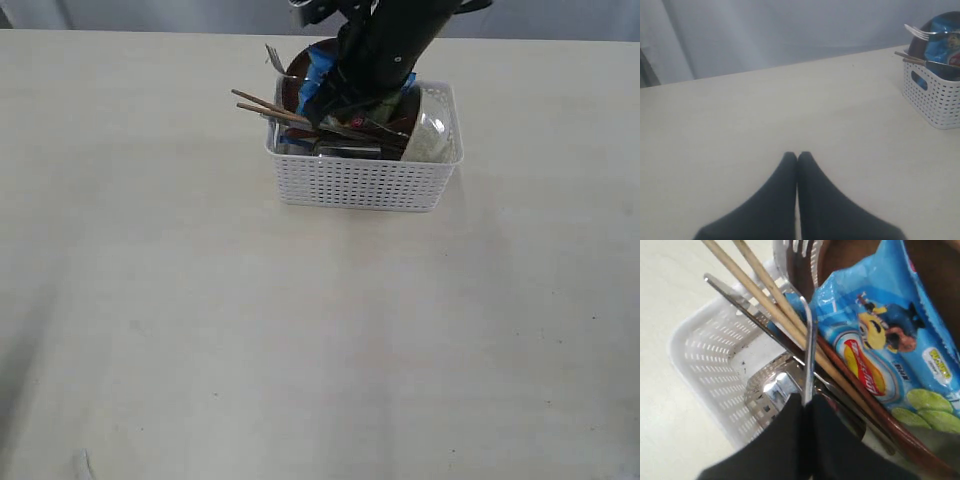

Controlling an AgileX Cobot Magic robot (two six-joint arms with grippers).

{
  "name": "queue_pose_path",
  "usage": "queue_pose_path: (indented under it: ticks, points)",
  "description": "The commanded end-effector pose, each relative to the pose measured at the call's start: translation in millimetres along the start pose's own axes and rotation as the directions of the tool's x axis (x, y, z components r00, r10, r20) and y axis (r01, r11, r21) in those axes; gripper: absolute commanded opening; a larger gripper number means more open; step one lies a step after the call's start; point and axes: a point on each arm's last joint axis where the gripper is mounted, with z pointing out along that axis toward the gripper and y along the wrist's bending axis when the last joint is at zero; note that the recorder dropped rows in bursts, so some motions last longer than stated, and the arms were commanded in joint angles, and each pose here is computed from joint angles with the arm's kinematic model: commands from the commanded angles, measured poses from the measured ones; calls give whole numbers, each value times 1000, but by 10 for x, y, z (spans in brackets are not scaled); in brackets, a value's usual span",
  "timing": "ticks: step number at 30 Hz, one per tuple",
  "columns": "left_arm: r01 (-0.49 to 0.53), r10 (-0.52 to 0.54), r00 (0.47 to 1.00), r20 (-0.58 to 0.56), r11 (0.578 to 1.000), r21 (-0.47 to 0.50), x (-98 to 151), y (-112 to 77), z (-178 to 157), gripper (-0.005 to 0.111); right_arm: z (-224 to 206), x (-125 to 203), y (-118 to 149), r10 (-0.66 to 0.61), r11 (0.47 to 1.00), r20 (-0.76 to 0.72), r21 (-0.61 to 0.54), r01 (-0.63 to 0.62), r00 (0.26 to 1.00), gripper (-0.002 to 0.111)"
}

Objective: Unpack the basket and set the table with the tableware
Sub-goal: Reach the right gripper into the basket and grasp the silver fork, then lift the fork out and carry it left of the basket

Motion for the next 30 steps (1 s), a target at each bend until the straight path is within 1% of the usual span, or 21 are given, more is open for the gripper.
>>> queue_pose_path:
  ticks: [1, 5, 8, 10, 12, 13, 14, 15, 17, 20, 23, 25, 28, 30]
  points:
    - [3, -3, 1000, 10, 1000, -2, -2, 1, 0, 0, -287, -21, 50, -2, 1000, 5, -7, 2, 1000, 0]
    - [3, -3, 1000, 10, 1000, -2, -2, 1, 0, 0, -574, -23, 108, 62, 998, 22, -14, -61, 998, 0]
    - [3, -3, 1000, 10, 1000, -2, -2, 1, 0, 0, -801, -37, 179, 81, 997, 56, -21, -80, 995, 0]
    - [3, -3, 1000, 10, 1000, -2, -2, 1, 0, 0, -1044, -48, 273, 99, 995, 99, -32, -96, 990, 0]
    - [3, -3, 1000, 10, 1000, -2, -2, 1, 0, 0, -1245, -52, 382, 149, 988, 132, -56, -143, 980, 0]
    - [3, -3, 1000, 10, 1000, -2, -2, 1, 0, 0, -1339, -44, 484, 180, 982, 133, -86, -170, 975, 0]
    - [3, -3, 1000, 10, 1000, -2, -2, 1, 0, 0, -1376, -36, 540, 187, 980, 123, -96, -176, 975, 0]
    - [3, -3, 1000, 10, 1000, -2, -2, 1, 0, 0, -1409, -27, 670, 182, 978, 97, -118, -170, 978, 0]
    - [3, -3, 1000, 10, 1000, -2, -2, 1, 0, 0, -1362, 5, 892, 194, 971, 43, -150, -186, 980, 0]
    - [3, -3, 1000, 10, 1000, -2, -2, 1, 0, 0, -1144, 109, 1298, 184, 965, -11, -187, -183, 983, 0]
    - [3, -3, 1000, 10, 1000, -2, -2, 1, 0, 0, -877, 261, 1606, 216, 955, -18, -206, -215, 976, 0]
    - [3, -3, 1000, 10, 1000, -2, -2, 1, 0, 0, -666, 378, 1694, 254, 946, -31, -198, -255, 967, 0]
    - [3, -3, 1000, 10, 1000, -2, -2, 1, 0, 0, -414, 513, 1708, 303, 936, -52, -172, -308, 952, 0]
    - [3, -3, 1000, 10, 1000, -2, -2, 1, 0, 0, -173, 601, 1707, 368, 915, -61, -153, -373, 928, 0]
